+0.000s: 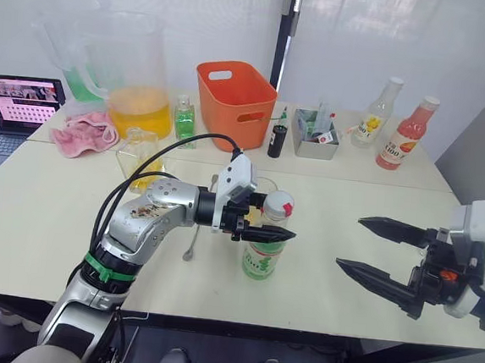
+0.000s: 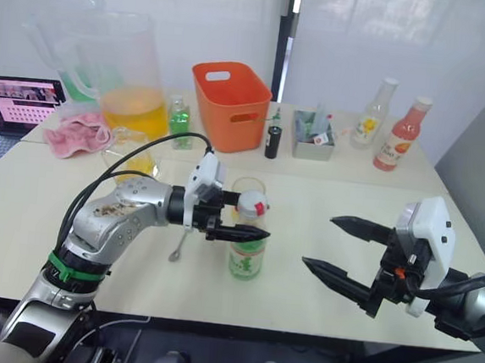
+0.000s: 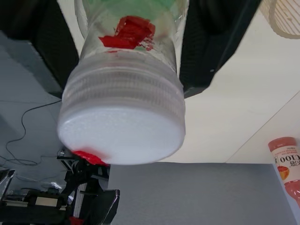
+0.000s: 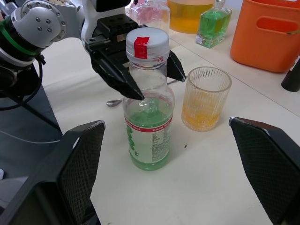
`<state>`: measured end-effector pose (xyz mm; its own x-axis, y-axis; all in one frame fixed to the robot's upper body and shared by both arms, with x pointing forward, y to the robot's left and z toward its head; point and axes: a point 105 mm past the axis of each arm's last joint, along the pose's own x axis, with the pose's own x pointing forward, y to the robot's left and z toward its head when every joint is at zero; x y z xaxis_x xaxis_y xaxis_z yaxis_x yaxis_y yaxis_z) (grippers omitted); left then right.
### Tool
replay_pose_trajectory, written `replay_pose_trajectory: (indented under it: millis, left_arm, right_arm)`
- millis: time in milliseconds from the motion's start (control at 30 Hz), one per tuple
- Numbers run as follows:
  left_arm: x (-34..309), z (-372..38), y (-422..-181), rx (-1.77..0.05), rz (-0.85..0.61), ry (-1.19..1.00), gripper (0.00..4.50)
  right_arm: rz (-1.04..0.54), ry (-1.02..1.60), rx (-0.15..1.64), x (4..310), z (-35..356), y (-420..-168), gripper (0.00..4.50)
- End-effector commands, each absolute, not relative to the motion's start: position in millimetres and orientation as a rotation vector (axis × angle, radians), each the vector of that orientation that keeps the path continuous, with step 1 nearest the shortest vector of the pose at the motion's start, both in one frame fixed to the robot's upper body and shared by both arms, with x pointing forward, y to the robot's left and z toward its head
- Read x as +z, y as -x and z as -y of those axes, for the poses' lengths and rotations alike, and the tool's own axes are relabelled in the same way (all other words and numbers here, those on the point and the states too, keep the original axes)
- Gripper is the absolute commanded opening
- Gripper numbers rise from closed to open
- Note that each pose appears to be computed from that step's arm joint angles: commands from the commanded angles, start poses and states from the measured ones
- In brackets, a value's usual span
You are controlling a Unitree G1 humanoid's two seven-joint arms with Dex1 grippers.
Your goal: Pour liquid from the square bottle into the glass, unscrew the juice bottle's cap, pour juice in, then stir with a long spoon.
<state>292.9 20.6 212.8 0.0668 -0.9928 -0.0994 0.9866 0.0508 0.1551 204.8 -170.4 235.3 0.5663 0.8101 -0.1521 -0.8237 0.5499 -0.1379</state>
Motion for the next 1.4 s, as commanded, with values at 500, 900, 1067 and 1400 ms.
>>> replay_pose_trajectory:
  millis: [500, 900, 1067, 1400]
  left_arm:
    - [225.1, -18.1, -285.2, -1.539, 0.096, -0.250, 1.60]
    - [226.3, -17.3, -286.0, -1.528, 0.073, -0.245, 1.60]
    - [227.4, -16.3, -285.6, -1.530, 0.071, -0.251, 1.60]
    - [230.2, -15.0, -286.0, -1.526, 0.072, -0.256, 1.60]
  right_arm:
    - [0.041, 0.158, 1.018, 266.2, 128.3, -227.5, 4.50]
    - [0.018, 0.222, 0.967, 268.2, 90.2, -257.1, 4.50]
    - [-0.003, 0.243, 0.983, 263.3, 82.3, -257.4, 4.50]
    - [-0.014, 0.231, 1.012, 260.5, 78.2, -254.9, 2.69]
